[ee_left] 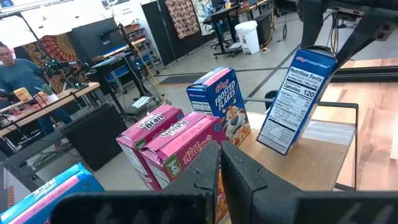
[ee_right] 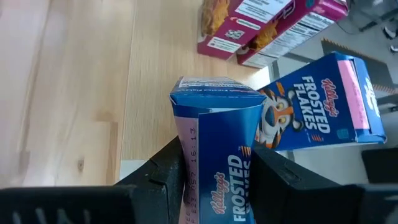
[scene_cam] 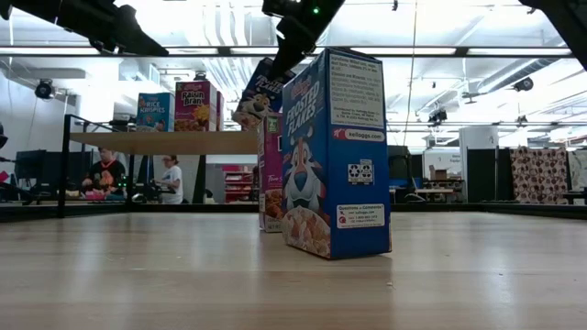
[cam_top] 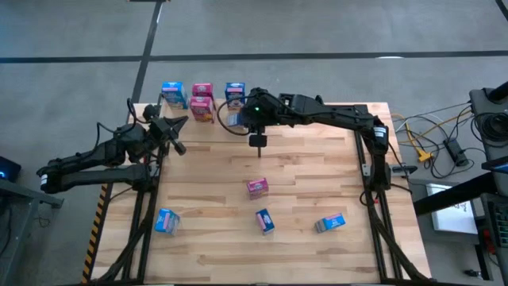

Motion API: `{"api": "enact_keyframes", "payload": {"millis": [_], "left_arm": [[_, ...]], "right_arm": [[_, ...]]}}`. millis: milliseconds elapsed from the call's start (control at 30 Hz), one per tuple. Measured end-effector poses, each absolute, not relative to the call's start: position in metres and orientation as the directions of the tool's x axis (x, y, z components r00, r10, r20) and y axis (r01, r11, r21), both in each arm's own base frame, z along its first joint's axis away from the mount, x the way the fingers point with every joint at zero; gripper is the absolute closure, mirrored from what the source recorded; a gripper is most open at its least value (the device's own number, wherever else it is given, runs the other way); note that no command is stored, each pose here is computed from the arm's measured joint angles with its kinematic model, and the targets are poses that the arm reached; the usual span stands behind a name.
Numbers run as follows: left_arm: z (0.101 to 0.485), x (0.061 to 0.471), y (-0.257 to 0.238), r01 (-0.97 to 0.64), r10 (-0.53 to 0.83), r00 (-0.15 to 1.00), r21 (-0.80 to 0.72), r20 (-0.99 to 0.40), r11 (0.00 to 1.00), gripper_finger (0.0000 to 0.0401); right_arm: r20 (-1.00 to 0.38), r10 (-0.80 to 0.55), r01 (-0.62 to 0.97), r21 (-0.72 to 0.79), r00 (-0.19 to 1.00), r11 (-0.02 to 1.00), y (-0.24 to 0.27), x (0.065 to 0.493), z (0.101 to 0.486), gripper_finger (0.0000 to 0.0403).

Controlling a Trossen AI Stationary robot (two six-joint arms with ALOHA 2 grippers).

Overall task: Stack cereal on shelf
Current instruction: Put the top blue cereal box on the shelf

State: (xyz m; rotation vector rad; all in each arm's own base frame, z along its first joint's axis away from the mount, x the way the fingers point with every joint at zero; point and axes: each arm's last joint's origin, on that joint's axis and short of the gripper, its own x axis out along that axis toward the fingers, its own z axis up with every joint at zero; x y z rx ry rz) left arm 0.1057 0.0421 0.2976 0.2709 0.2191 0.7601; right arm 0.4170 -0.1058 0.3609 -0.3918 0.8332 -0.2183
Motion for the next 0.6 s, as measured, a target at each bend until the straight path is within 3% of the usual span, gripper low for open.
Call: {"api": "enact_keyframes", "payload": {"millis": [167, 600], "left_arm": [[0.2976, 0.1057, 0.0421, -0.647, 0.703, 0.705, 0.319, -0.097, 0.693, 0.0401], [0.2976, 0.1057, 0.0421, -0.647, 0.703, 0.705, 0.320, -0.098, 0.693, 0.0401]], "right_arm": [[-0.672, -0.340, 0.072, -0.393, 0.658, 0.917, -0.1065, 0.4170, 0.3611, 0.0279], [-0.657, -0.344, 0.096, -0.383, 0.671, 0.919, -0.1071, 0.4189, 0.3619, 0.0201]]}}
